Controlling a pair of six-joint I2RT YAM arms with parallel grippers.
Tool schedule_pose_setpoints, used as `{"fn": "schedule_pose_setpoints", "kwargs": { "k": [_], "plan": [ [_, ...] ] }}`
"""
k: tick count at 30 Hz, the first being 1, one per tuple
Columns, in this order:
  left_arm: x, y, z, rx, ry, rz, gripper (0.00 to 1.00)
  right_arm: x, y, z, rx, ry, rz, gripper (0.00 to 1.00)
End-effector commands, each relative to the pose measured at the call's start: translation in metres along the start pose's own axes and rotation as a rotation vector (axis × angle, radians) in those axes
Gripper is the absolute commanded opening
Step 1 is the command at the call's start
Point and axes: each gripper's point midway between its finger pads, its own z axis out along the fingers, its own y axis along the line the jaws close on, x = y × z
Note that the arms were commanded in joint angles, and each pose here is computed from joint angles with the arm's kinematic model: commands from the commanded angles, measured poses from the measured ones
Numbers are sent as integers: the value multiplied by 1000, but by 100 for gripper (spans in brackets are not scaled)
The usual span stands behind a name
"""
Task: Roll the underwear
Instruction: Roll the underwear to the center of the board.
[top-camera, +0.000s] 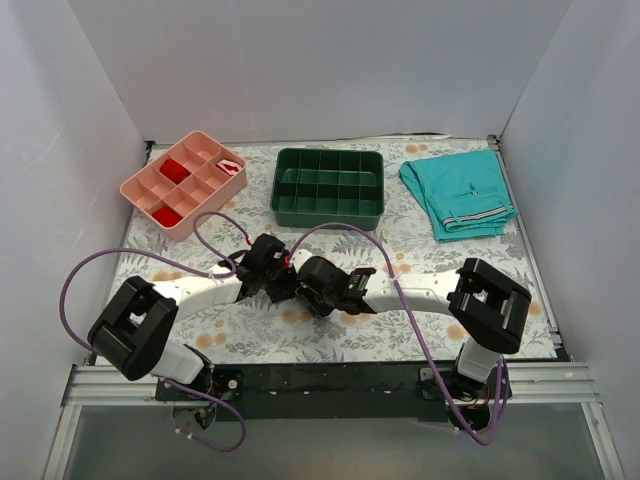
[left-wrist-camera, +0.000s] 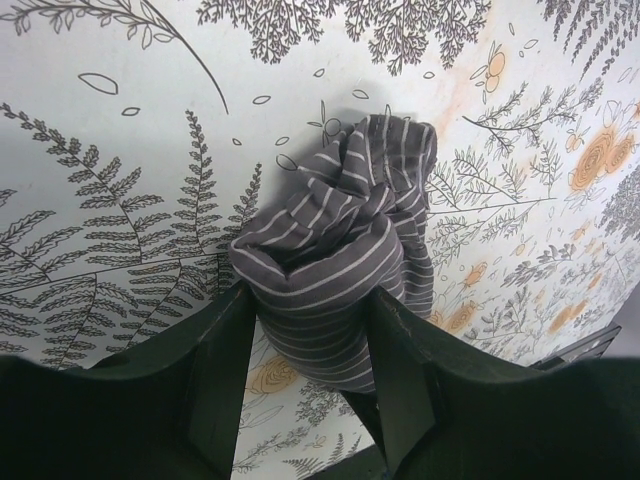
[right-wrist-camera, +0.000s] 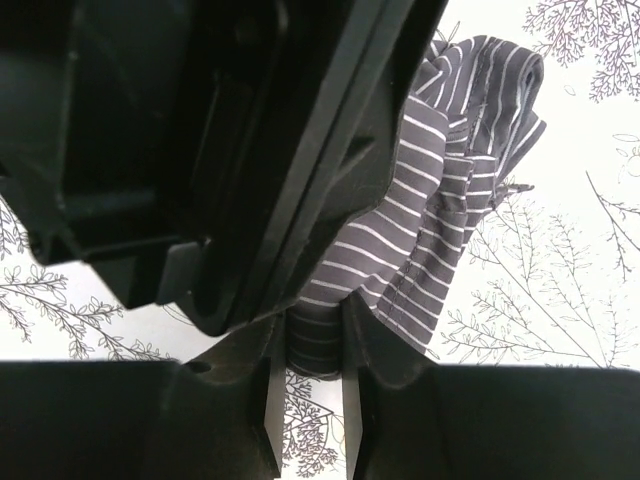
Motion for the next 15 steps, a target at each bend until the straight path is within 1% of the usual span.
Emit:
{"fn": "schedule_pose_setpoints", "kwargs": {
  "k": [1,2,4,5,6,9,11,12,15],
  "plan": [
    [13,43,0,-175,34,29,45,17,8,8,-43,30,31,13],
    [11,42,0,-175,30,32,46,19,12,7,-72,36,38,10],
    [10,41,-1,-179,30,37,47,19,15,6,-107,37,61,8],
    [8,37,-2,-173,26,42,48,17,19,5,-152,34,78,7],
    [4,40,-3,-192,4,45,48,19,20,5,-175,37,86,6],
    [-5,34,-8,-193,-19,51,53,14,27,0,-275,22,134,3],
    [-9,32,-11,-194,-29,49,55,20,28,-4,-338,38,183,1],
    [-13,28,-13,-191,-38,46,57,12,29,-4,-373,3,199,1],
    [-20,25,-18,-184,-53,38,60,14,24,-7,-444,-1,268,1]
  ]
}}
